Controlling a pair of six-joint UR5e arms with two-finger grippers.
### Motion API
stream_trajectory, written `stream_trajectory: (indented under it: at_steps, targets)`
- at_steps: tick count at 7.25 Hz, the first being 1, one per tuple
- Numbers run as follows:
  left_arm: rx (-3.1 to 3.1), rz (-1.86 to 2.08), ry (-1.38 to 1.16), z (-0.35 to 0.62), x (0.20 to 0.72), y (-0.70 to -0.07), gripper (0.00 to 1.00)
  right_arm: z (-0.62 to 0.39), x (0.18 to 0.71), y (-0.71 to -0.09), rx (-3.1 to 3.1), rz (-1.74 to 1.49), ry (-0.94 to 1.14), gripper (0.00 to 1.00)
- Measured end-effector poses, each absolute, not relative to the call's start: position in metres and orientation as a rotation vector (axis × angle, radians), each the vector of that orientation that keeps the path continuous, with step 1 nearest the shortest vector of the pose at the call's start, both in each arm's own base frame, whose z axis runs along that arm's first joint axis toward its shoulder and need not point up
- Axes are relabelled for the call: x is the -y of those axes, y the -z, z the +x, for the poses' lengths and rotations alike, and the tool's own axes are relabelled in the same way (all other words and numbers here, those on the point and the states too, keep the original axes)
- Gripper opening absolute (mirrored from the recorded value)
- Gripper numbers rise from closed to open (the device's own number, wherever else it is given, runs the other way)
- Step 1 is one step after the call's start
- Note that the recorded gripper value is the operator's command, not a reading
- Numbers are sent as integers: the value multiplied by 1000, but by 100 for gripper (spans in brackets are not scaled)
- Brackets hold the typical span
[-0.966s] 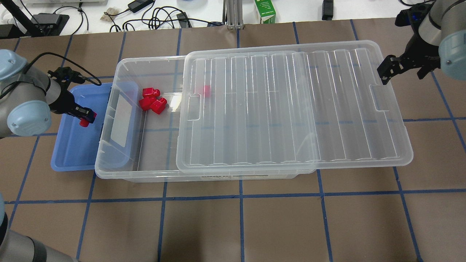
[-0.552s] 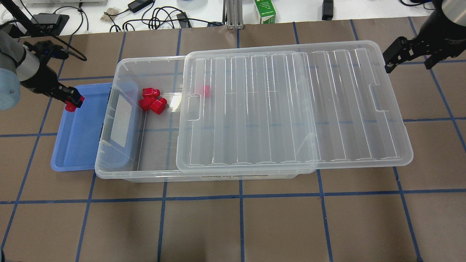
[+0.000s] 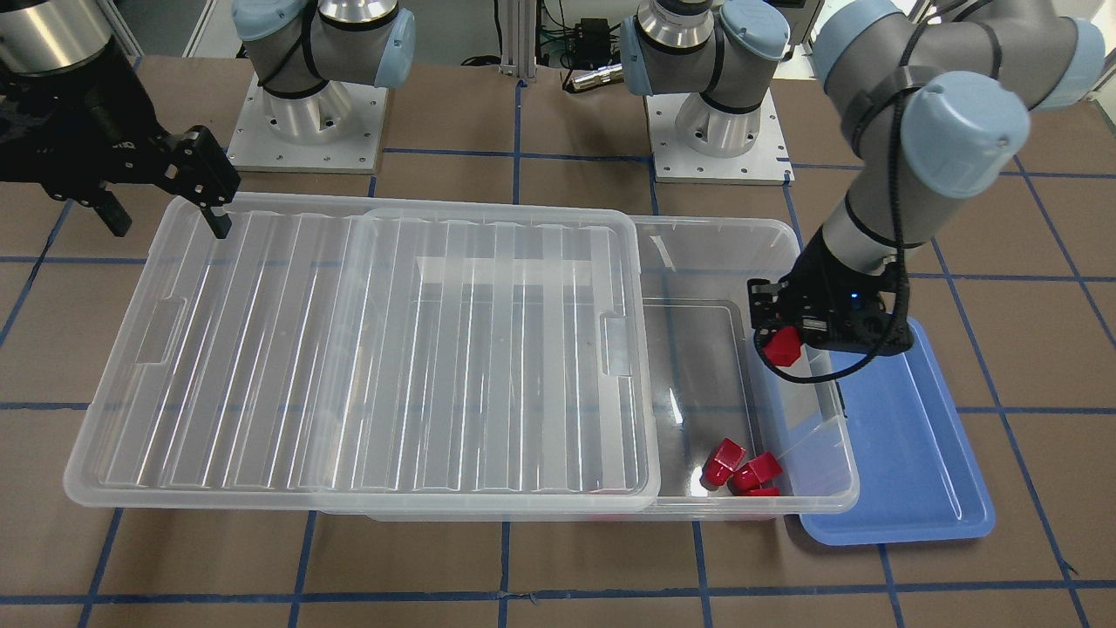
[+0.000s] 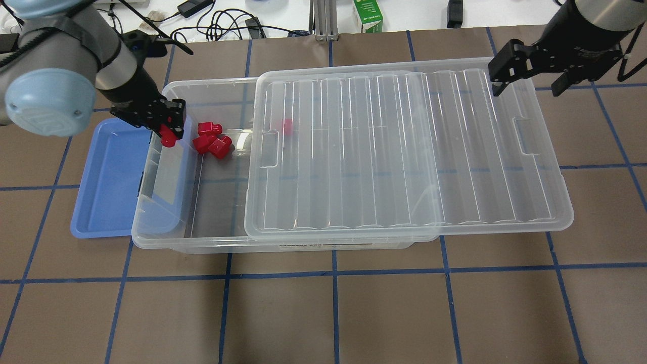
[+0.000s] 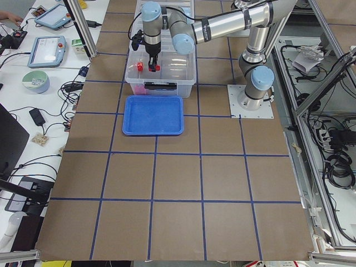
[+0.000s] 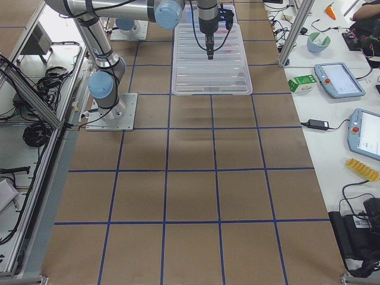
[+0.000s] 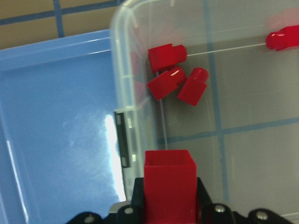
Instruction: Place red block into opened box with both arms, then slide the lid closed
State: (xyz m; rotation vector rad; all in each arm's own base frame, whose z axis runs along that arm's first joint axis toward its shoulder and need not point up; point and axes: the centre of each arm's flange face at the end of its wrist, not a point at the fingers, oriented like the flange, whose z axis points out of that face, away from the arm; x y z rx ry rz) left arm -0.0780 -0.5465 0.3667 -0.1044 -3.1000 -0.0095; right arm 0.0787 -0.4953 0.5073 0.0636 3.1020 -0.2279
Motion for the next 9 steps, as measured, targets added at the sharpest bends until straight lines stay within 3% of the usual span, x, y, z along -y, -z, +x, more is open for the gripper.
stream_trajectory:
  at_steps: [5, 9]
  targets:
    - [3088, 45, 95, -108, 506, -254, 0, 139, 507, -504, -3146, 62, 218, 100]
    - [3098, 24, 145, -123, 495, -221, 2, 142, 505, -500, -3143, 54, 203, 100]
